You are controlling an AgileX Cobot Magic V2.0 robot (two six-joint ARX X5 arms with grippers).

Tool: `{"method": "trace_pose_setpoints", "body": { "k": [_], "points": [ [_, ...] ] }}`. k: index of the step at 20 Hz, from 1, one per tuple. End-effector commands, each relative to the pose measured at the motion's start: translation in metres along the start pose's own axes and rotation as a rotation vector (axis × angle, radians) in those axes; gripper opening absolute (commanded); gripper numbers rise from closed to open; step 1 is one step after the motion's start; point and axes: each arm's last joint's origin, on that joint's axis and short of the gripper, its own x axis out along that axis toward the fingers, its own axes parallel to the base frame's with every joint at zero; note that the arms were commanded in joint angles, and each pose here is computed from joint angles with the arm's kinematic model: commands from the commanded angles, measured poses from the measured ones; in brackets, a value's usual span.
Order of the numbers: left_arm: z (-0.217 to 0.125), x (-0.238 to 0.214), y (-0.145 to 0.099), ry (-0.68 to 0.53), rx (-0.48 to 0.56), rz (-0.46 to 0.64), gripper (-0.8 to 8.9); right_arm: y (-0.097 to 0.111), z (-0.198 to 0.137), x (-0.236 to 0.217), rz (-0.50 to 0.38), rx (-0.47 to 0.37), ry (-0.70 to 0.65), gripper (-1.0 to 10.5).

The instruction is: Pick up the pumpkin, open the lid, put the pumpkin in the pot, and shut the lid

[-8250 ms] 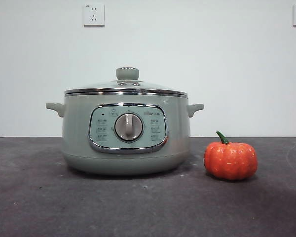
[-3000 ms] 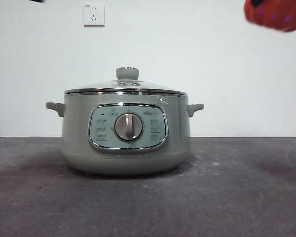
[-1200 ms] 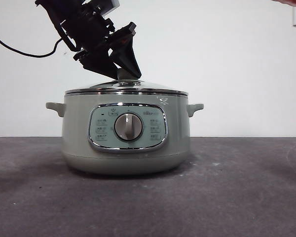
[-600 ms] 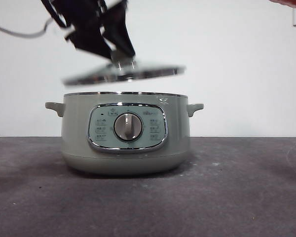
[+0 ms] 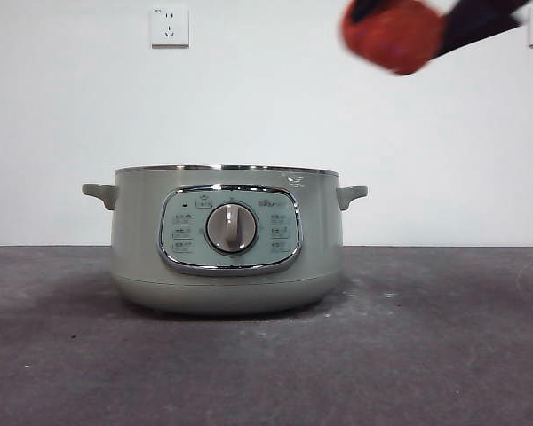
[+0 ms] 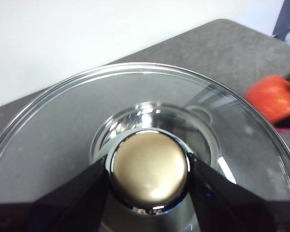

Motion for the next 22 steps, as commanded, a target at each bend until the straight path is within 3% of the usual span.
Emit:
{"method": "trace_pose_setpoints", "body": {
  "k": [1, 7, 13, 21, 22],
  "points": [
    [-0.001, -0.030, -0.004, -0.056, 0.002, 0.013, -0.09, 0.004, 0.026, 0.030, 0.026, -0.036, 0.012, -0.1],
    [-0.016, -0.077, -0.013, -0.092, -0.002, 0.047, -0.08, 0.009, 0.066, 0.131, 0.028, -0.138, 0.094, -0.1],
    [-0.021, -0.082, -0.014, -0.065, -0.024, 0.042, -0.09, 0.016, 0.040, 0.208, -0.002, -0.253, 0.216, -0.1],
    [-0.021, -0.082, -0.014, -0.061, -0.025, 0.034, -0.09, 0.015, 0.014, 0.241, -0.036, -0.265, 0.313, -0.1],
    [-0.021, -0.082, -0.014, -0.060, -0.024, 0.032, -0.09, 0.015, 0.014, 0.241, -0.034, -0.264, 0.313, 0.3]
  ]
}}
